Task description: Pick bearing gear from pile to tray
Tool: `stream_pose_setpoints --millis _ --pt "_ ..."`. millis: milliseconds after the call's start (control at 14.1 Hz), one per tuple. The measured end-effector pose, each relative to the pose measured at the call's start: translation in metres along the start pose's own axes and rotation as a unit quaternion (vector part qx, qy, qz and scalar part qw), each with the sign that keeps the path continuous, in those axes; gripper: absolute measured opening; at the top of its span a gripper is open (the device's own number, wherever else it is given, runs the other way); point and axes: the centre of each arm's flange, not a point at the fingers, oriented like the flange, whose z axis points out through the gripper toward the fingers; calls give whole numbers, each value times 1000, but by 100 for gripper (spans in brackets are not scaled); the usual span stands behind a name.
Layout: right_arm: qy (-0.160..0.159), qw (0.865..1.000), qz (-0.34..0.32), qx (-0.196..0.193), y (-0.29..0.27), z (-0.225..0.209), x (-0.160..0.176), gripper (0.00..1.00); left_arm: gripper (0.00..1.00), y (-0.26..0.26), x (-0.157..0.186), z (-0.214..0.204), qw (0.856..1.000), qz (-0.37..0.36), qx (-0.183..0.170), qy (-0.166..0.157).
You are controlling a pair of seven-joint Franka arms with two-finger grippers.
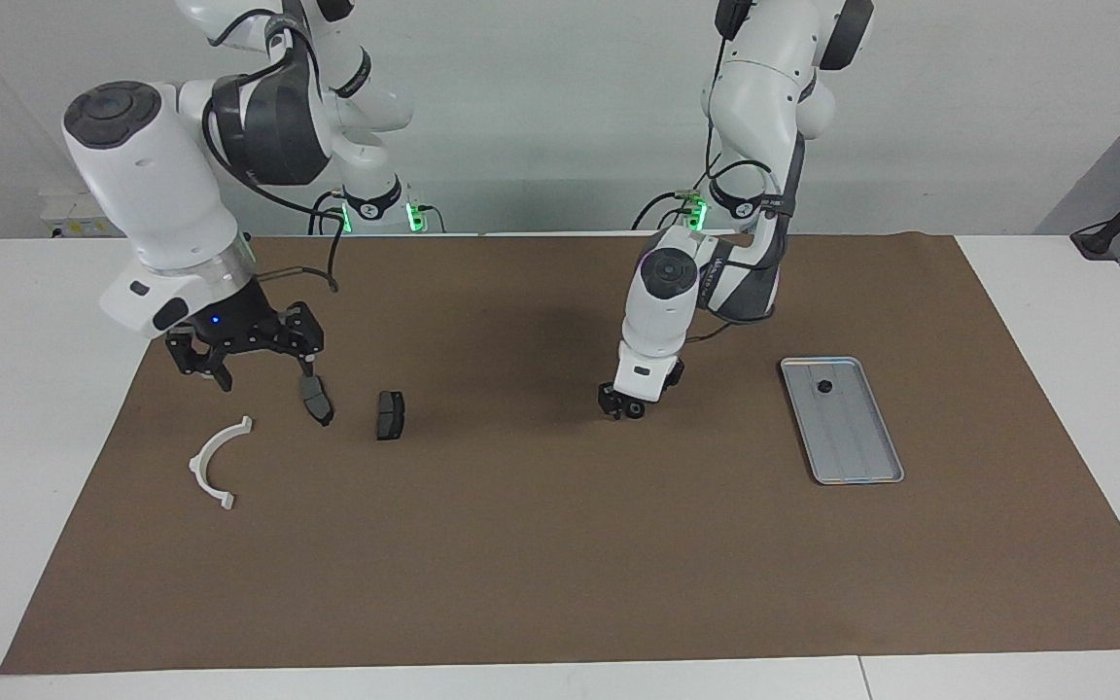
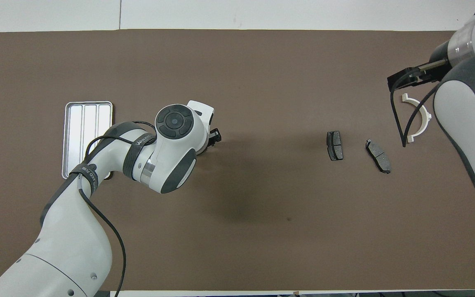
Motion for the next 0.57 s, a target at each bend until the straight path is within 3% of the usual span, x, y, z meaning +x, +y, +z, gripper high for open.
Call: stream_pose_setpoints --millis 355,426,568 --pt "-10 1000 2 -6 -5 -40 -38 100 80 -2 1 2 1000 -2 -5 4" --pt "-16 1000 2 -6 -7 -46 -45 100 72 -3 1 4 1000 -3 -3 3" --pt "-28 1000 3 -6 -8 -53 -55 100 67 -3 1 4 1000 -3 -4 4"
